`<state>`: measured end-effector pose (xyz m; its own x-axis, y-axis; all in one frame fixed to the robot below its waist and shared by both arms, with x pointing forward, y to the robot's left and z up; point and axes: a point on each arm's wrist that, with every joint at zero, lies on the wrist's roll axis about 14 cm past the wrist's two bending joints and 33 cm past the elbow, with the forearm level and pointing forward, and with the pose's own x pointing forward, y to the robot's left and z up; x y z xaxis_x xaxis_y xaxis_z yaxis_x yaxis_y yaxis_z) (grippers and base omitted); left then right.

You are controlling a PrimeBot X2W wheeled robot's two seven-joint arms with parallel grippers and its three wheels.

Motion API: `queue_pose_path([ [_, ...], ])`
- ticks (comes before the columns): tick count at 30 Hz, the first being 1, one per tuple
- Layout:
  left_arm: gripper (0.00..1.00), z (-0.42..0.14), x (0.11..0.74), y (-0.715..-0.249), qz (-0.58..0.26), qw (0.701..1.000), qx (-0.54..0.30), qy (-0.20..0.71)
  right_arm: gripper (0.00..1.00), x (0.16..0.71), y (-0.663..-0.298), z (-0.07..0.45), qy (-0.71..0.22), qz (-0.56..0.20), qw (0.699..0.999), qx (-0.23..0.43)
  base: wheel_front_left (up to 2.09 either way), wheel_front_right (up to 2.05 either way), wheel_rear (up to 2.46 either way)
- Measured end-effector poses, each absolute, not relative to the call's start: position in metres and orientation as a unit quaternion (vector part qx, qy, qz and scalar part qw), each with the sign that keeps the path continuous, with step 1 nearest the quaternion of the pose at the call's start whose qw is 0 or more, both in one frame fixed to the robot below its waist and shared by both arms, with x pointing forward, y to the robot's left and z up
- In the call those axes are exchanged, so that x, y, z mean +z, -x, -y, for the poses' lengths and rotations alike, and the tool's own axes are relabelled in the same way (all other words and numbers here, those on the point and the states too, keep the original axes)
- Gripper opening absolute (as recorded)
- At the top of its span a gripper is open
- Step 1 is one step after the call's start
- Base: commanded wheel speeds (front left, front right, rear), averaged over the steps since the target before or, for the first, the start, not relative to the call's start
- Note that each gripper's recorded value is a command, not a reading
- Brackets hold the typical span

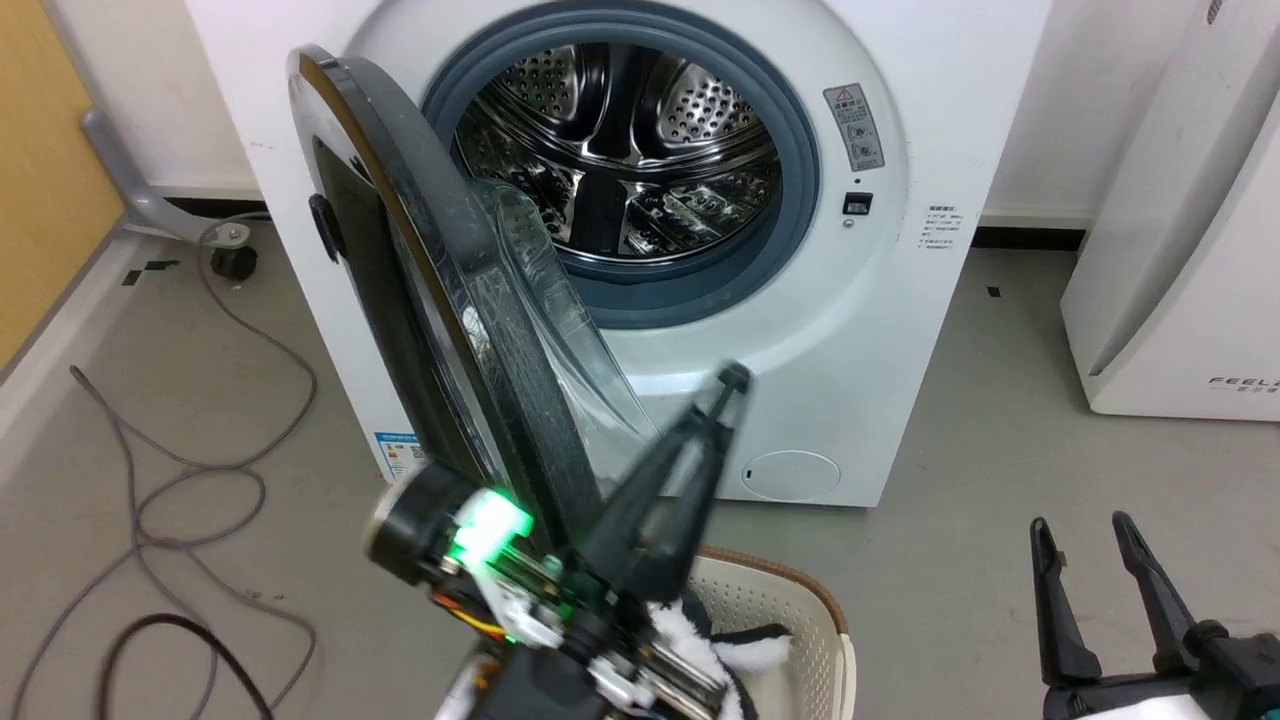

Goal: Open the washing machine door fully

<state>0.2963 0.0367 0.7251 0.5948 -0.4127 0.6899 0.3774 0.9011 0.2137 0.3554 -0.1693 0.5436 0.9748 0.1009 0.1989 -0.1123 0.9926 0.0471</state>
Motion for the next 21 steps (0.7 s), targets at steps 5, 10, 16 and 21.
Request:
queue_pose_path([
  [5, 0.00, -0.012, 0.702, -0.288, 0.357, 0.895, -0.268, -0.017, 1.00, 0.544, -0.356, 0.167, -0.030, 0.100, 0.993, 0.057, 0.00, 0.00, 0.00],
  [10, 0.00, 0.006, 0.668, -0.283, 0.305, 0.904, -0.299, -0.013, 1.00, 0.544, -0.358, 0.163, -0.031, 0.099, 0.993, 0.063, 0.00, 0.00, 0.00],
  [16, 0.00, 0.014, 0.625, -0.282, 0.239, 0.917, -0.318, -0.018, 1.00, 0.543, -0.361, 0.160, -0.032, 0.096, 0.993, 0.068, 0.00, 0.00, 0.00],
  [21, 0.00, 0.008, 0.593, -0.290, 0.188, 0.934, -0.304, -0.021, 1.00, 0.540, -0.362, 0.159, -0.032, 0.092, 0.993, 0.069, 0.00, 0.00, 0.00],
])
